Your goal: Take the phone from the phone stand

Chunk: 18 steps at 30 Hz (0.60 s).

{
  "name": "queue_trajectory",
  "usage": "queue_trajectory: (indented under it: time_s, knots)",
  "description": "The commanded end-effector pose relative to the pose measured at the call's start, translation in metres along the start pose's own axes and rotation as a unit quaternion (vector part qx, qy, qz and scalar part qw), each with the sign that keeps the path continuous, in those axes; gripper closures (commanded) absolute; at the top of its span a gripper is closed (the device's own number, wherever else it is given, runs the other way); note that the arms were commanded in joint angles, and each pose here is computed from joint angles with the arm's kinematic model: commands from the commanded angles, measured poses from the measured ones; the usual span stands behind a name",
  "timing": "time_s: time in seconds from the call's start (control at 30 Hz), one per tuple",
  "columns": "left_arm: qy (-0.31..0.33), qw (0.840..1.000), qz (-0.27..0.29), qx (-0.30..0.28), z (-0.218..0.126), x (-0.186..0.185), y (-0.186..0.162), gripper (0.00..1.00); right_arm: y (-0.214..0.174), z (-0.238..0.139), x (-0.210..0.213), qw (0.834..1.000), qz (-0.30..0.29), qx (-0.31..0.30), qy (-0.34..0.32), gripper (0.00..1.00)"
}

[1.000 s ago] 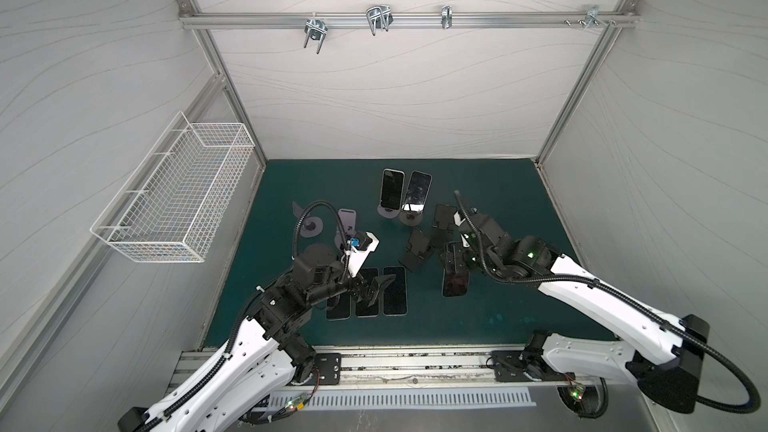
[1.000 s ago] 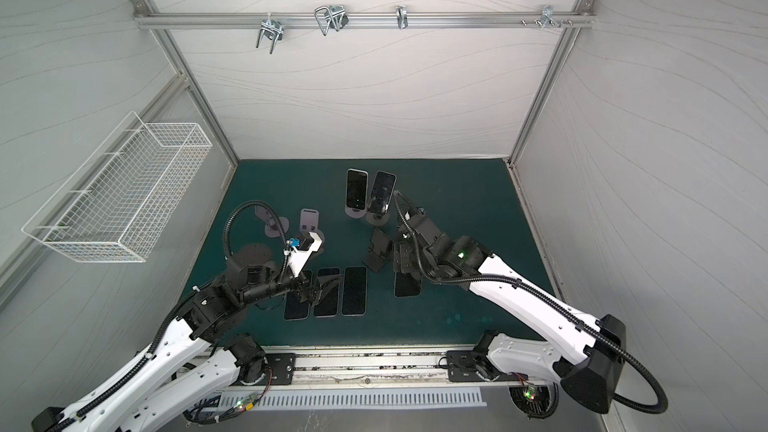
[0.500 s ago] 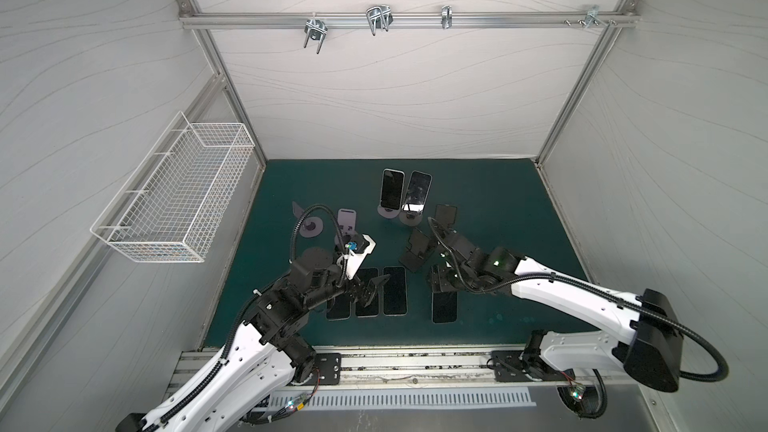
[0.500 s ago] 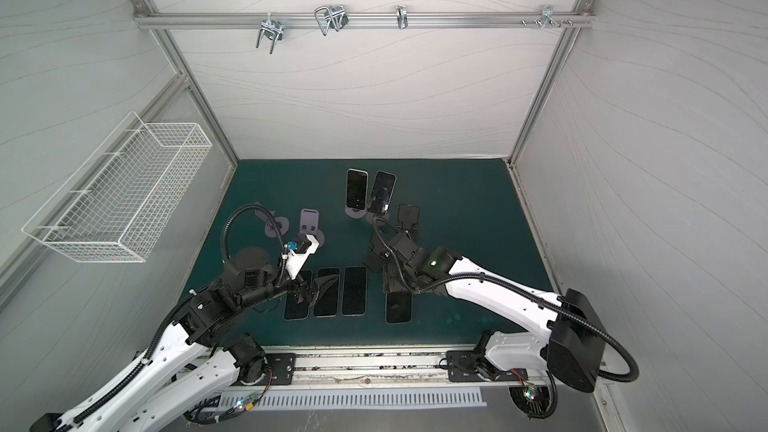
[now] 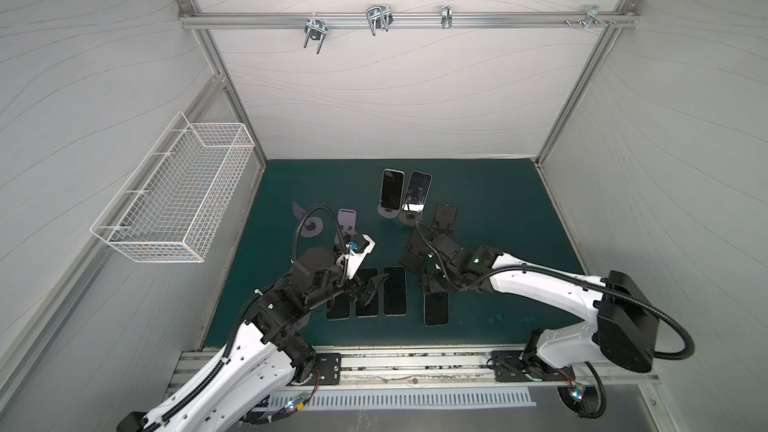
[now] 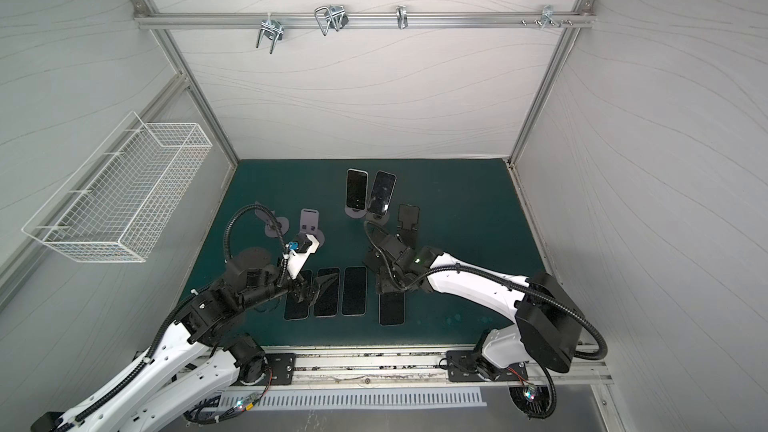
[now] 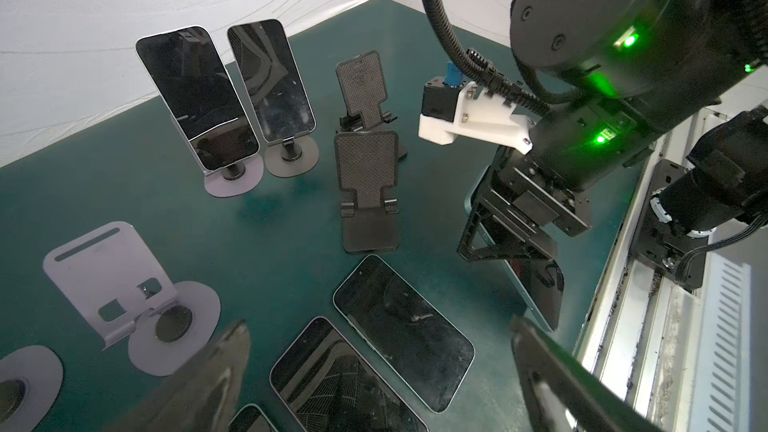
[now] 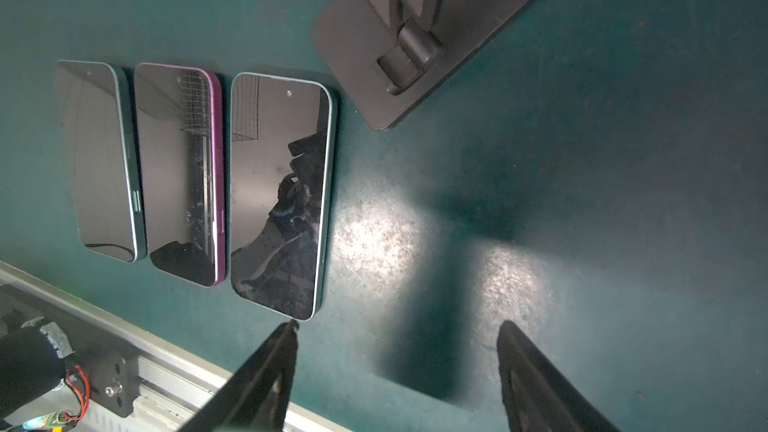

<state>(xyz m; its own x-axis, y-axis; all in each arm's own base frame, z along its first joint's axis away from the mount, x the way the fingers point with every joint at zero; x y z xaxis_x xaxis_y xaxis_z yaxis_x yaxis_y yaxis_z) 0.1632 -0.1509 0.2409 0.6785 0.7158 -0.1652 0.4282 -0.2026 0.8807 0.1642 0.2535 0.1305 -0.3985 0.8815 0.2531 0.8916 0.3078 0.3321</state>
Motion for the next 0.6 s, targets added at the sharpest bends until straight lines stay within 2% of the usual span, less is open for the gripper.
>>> queue_trajectory:
  time_s: [0.0, 0.27, 0.57]
  knots:
    - [0.011, 1.000, 0.012, -0.011, -0.002, 0.002, 0.006, 0.01, 0.003, 0.005, 0.004, 1.000, 0.011, -0.003, 0.013, 0.40]
    - [0.025, 1.000, 0.012, -0.011, -0.002, 0.006, 0.005, 0.01, 0.002, 0.021, 0.000, 0.999, 0.038, 0.015, 0.028, 0.40]
    - [0.027, 1.000, 0.005, -0.008, 0.002, 0.007, 0.005, 0.01, 0.007, 0.031, -0.014, 0.998, 0.065, 0.022, 0.009, 0.40]
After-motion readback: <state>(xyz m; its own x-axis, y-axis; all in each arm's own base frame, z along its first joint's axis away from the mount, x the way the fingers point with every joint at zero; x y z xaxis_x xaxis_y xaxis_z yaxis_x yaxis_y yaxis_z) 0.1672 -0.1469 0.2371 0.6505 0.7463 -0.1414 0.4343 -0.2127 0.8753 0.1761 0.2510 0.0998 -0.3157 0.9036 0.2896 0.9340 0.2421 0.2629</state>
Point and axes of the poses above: each gripper's point midway between its finger pads, its own z axis out along the fingers, its own x axis along the line the jaws close on, y = z × x, the point moved 5 cm from there along -z, back along the fingers, and after that the axes turned 9 degrees about -z, right-handed, at the moved point
